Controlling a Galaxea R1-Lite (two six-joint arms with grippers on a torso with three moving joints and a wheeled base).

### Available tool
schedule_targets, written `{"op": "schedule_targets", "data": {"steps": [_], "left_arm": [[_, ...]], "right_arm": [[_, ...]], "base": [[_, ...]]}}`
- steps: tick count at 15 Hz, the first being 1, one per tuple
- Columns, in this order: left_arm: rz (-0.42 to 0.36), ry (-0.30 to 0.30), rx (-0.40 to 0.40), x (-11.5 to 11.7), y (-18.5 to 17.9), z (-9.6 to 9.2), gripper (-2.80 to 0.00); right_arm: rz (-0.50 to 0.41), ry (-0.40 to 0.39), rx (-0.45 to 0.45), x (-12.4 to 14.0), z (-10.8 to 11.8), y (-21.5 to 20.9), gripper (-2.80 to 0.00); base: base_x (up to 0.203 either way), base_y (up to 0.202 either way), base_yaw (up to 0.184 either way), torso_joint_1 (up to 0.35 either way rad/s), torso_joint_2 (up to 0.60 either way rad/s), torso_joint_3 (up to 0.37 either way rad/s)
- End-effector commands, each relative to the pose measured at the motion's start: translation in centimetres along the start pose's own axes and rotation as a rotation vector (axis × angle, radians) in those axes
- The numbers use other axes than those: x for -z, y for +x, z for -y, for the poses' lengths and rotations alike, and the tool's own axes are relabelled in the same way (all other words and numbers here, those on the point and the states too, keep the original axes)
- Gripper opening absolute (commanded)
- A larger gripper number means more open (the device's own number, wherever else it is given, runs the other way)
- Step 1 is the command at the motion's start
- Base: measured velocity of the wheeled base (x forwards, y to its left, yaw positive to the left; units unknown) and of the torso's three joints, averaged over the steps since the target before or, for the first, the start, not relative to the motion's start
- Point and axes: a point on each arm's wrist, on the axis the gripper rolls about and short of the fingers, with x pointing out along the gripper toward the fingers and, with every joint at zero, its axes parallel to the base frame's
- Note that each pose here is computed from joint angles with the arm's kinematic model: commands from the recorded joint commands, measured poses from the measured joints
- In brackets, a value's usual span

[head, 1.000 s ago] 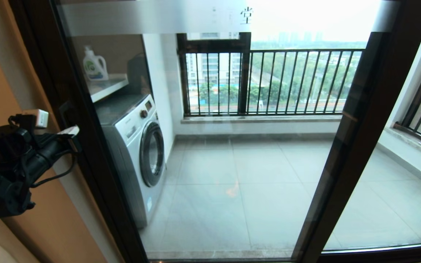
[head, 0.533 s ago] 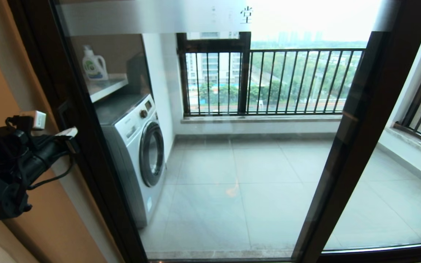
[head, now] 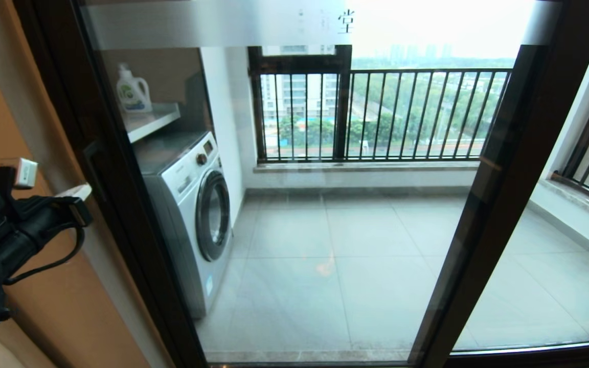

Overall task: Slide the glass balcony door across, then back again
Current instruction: Open the slid door

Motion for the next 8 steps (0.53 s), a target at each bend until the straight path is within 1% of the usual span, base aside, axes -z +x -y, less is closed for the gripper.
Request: {"op": "schedule_targets", "data": {"steps": [1,6,8], "left_arm": [[0.048,0.019,-0.009,-1.4,-0.7,-0.2,-2.80],[0.093,0.039,-0.037,-2.0,1.4,-1.5,-2.80],[0.090,0.039,-0.041,-1.3,2.9,-2.0,-2.80]], "right_arm": [[-0.011,0.000,0.000,0.3,0.0,0.1,-2.80],[-0.012,0.000,-0.002,0.3,0.0,0.1,-2.80],[-0.012,0.000,-0.002,0.3,0.0,0.1,-2.80]], "base": [[0.000,0.000,0.000,0.000,0.00,0.000],[0.000,0.000,0.000,0.000,0.00,0.000],[0.000,0.000,0.000,0.000,0.00,0.000]]}}
